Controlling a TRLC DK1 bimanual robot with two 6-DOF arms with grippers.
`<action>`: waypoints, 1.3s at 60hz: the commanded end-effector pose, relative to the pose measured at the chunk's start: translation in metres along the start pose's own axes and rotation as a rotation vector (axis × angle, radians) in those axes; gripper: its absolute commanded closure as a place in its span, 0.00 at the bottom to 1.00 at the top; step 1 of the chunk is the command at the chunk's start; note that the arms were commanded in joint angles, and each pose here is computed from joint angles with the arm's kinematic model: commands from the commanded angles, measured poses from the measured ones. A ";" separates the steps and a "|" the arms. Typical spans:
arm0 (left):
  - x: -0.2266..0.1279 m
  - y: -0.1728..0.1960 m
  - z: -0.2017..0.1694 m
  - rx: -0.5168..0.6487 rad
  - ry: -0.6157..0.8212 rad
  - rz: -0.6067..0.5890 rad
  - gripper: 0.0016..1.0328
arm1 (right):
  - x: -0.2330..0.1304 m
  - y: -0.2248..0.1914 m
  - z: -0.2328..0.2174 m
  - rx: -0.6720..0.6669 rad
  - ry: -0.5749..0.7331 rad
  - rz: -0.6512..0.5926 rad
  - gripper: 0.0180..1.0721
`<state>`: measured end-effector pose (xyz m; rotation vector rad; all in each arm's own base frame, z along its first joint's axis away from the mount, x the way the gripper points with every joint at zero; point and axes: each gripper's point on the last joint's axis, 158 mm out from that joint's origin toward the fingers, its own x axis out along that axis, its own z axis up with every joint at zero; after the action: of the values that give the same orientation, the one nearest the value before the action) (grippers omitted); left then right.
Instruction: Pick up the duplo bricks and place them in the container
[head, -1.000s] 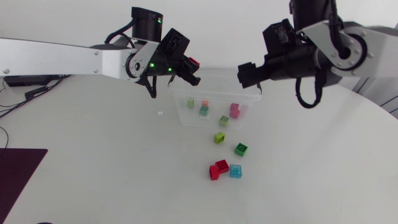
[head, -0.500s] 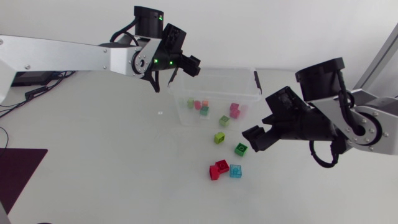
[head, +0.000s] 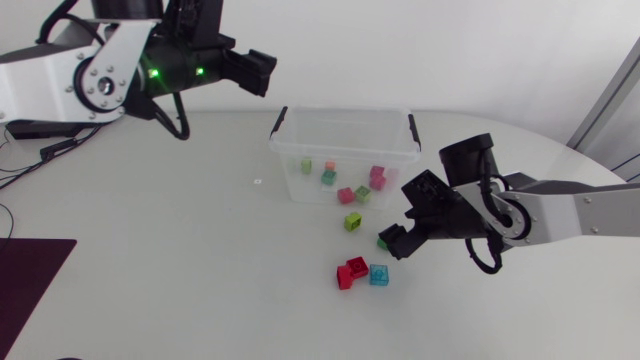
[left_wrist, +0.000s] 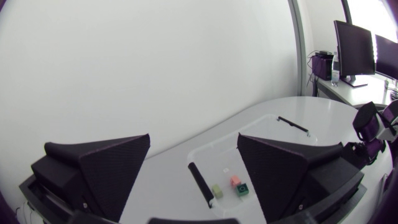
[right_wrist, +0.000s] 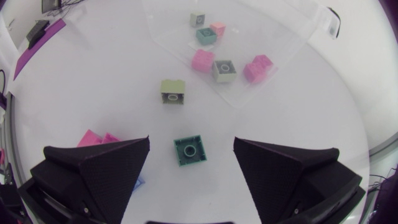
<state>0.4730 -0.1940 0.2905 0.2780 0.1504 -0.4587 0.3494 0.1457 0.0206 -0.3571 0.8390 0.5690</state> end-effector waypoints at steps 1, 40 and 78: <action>-0.016 0.003 -0.016 -0.035 0.022 0.014 0.05 | 0.011 -0.001 -0.020 -0.019 0.045 0.004 0.07; -0.076 0.024 -0.085 -0.047 0.079 0.133 0.05 | 0.030 -0.006 -0.042 -0.039 0.077 0.005 0.67; -0.112 0.011 -0.144 -0.020 0.156 0.134 0.05 | -0.075 -0.015 0.050 -0.024 -0.129 -0.060 0.68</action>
<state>0.3724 -0.1030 0.1811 0.2913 0.2968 -0.3160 0.3493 0.1348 0.1104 -0.3768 0.6825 0.5443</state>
